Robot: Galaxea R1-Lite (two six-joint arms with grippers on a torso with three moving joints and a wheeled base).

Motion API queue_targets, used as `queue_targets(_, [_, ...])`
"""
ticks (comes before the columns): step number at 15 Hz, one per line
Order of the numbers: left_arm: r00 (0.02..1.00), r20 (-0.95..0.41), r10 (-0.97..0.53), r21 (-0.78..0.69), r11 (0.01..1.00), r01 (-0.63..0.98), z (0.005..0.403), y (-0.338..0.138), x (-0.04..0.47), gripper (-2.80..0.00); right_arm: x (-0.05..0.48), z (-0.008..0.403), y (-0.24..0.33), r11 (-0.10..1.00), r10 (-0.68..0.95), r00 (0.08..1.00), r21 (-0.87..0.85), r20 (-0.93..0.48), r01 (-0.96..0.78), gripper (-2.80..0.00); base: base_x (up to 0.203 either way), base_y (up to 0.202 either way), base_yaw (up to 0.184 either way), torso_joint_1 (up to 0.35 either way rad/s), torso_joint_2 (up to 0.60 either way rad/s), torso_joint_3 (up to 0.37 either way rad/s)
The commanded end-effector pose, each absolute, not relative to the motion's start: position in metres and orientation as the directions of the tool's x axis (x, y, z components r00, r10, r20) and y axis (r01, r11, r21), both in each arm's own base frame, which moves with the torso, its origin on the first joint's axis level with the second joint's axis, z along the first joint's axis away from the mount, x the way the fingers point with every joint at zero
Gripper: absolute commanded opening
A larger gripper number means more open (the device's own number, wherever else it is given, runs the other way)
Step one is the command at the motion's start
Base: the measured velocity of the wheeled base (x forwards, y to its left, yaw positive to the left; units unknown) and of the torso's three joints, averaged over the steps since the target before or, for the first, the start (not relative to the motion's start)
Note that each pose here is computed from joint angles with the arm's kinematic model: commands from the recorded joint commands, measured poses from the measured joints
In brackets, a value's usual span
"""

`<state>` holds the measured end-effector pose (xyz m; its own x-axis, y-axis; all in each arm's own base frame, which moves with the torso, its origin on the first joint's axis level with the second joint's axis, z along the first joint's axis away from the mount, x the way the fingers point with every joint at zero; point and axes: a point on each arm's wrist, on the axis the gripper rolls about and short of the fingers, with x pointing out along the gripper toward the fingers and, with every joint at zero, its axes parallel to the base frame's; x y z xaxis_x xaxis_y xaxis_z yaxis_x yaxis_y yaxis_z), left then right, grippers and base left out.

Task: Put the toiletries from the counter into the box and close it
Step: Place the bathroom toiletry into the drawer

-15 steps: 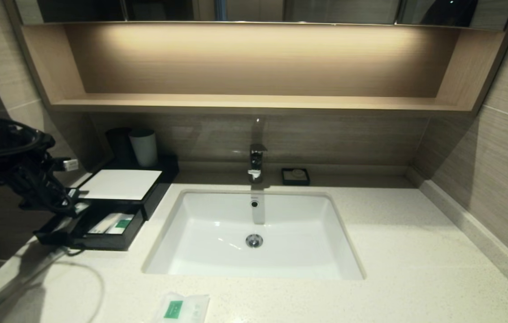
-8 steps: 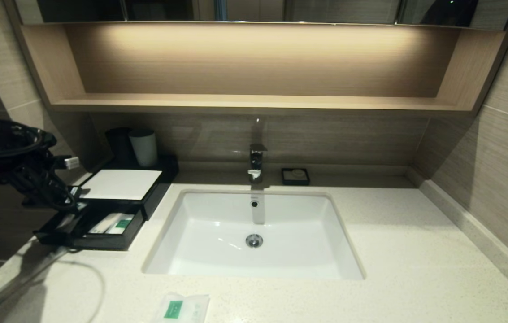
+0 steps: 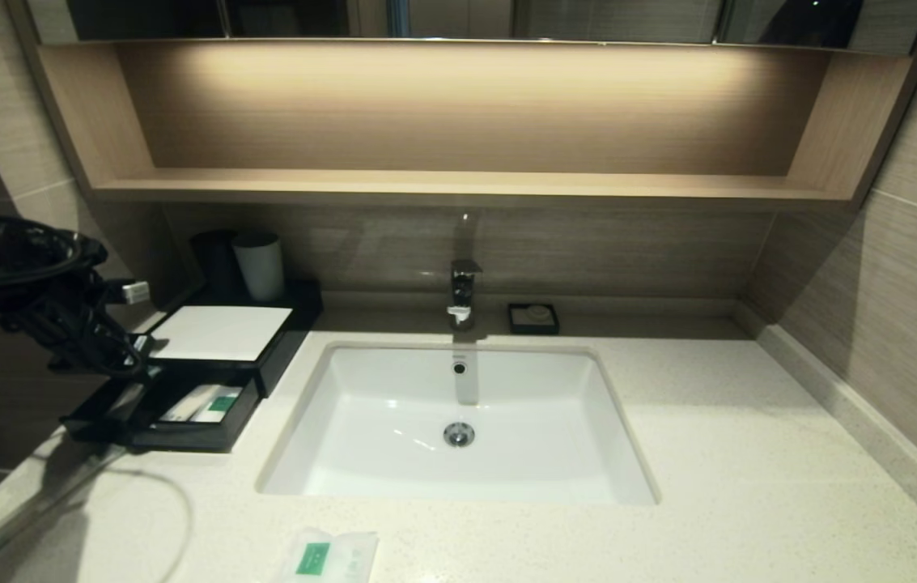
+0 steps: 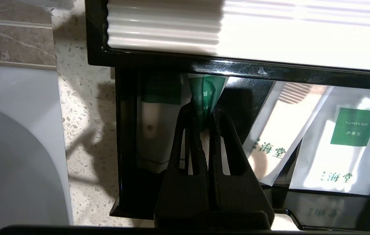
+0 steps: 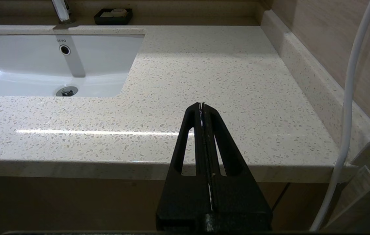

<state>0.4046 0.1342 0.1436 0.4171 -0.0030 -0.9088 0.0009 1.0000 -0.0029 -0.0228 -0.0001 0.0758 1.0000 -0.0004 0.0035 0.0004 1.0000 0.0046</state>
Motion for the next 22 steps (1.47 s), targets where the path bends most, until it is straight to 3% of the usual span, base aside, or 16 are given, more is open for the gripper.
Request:
queue_targets(1, [0.409, -0.913, -0.004, -0.004, 1.0, 0.001, 0.141, 0.134, 0.405, -2.8, -0.023, 0.076, 0.0, 1.0, 0.0, 1.0, 0.005, 0.003, 0.0, -2.8, 0.0, 0.0, 0.0, 0.0, 0.0, 0.0])
queue_targets(5, [0.403, -0.915, 0.002, 0.0, 1.0, -0.003, 0.14, 0.135, 0.405, -2.8, -0.023, 0.075, 0.0, 1.0, 0.0, 1.0, 0.005, 0.002, 0.0, -2.8, 0.0, 0.0, 0.0, 0.0, 0.0, 0.0])
queue_targets(6, [0.4, -0.917, 0.002, 0.001, 1.0, -0.002, 0.14, 0.135, 0.404, 0.0, -0.023, 0.076, 0.0, 1.0, 0.0, 1.0, 0.005, 0.003, 0.0, -2.8, 0.0, 0.0, 0.0, 0.0, 0.0, 0.0])
queue_targets(13, [0.399, -0.917, 0.002, 0.001, 1.0, -0.003, 0.141, 0.134, 0.404, 0.0, -0.023, 0.075, 0.0, 1.0, 0.0, 1.0, 0.005, 0.002, 0.0, -2.8, 0.0, 0.0, 0.0, 0.0, 0.0, 0.0])
queue_targets(22, [0.437, -0.899, 0.01, 0.002, 1.0, -0.019, 0.179, 0.128, 0.384, 0.0, -0.023, 0.076, 0.0, 1.0, 0.0, 1.0, 0.005, 0.002, 0.0, -2.8, 0.0, 0.0, 0.0, 0.0, 0.0, 0.0])
